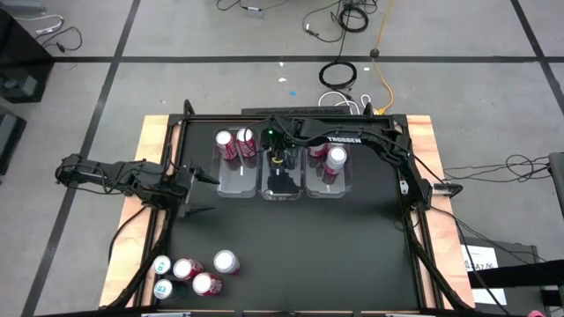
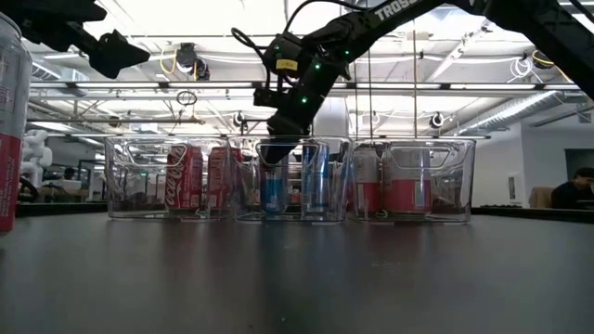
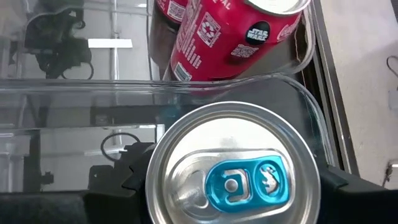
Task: Sort soda cans
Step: Put the blue soda can into the center transparent bin, then put the pink-white soda can into the right transparent bin
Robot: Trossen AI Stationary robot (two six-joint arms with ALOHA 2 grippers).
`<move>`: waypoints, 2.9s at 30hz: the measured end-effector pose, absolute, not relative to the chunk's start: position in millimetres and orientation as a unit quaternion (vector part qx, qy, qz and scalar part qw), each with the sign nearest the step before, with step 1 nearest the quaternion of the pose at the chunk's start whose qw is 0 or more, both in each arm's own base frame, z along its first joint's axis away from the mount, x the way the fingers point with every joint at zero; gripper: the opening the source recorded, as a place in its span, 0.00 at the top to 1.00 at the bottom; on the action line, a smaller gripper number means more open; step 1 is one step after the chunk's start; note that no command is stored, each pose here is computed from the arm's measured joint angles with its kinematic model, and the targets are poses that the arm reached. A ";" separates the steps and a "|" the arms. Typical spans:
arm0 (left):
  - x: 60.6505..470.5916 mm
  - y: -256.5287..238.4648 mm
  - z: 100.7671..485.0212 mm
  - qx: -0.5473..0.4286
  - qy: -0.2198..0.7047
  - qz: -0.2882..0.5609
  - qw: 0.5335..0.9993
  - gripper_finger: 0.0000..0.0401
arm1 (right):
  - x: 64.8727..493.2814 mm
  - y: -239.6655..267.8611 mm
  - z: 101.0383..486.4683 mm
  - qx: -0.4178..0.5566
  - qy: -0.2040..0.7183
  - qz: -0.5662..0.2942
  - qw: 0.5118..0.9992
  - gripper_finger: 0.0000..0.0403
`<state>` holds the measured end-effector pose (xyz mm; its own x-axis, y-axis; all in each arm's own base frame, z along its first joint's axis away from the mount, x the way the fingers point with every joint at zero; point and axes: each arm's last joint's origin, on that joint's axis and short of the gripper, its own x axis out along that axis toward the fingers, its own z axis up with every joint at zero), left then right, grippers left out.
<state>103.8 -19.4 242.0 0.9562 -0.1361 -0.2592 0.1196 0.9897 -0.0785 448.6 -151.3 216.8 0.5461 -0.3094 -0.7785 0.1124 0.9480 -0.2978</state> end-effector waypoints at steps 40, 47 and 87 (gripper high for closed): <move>103.8 -19.4 241.9 -0.031 0.133 -0.064 0.988 0.04 | 447.4 -155.3 231.0 -0.206 0.454 -0.143 0.855 0.23; 103.8 -19.4 242.0 -0.031 0.133 -0.065 0.988 0.04 | 448.5 -152.5 234.0 -0.211 0.447 -0.143 0.858 0.23; 103.9 -19.4 242.6 -0.033 0.130 -0.065 0.989 0.04 | 348.0 11.1 341.9 0.122 0.486 -0.261 0.825 0.23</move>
<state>103.9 -19.4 242.6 0.9579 -0.1361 -0.2527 0.1192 0.9895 -0.0813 348.0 11.1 341.9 0.3910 -0.3119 -0.8659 0.5489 0.8342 -0.0526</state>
